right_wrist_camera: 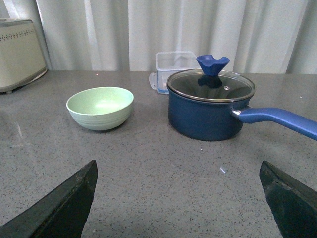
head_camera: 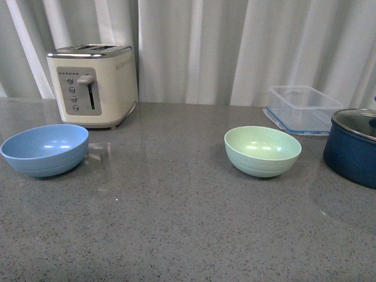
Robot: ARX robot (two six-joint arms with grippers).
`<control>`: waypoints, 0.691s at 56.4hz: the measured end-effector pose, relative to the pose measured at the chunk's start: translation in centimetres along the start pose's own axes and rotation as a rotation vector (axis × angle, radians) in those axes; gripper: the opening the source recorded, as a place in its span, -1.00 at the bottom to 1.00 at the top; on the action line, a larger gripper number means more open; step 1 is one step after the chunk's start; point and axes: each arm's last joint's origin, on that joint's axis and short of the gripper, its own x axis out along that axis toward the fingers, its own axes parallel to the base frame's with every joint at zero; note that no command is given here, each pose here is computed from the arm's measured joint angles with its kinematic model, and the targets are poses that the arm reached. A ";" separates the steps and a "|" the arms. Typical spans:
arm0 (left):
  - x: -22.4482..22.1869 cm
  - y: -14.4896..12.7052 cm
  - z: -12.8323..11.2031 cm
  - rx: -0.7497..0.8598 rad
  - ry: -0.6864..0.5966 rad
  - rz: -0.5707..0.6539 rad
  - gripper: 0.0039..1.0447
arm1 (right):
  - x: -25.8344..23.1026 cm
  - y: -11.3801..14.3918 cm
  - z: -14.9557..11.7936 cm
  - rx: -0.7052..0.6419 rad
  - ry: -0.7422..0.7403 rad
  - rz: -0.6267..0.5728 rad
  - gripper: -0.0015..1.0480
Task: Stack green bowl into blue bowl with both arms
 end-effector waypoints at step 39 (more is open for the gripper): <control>3.9 0.4 4.9 0.061 0.114 0.126 0.88 | 0.0 0.0 0.0 0.000 0.000 0.000 0.81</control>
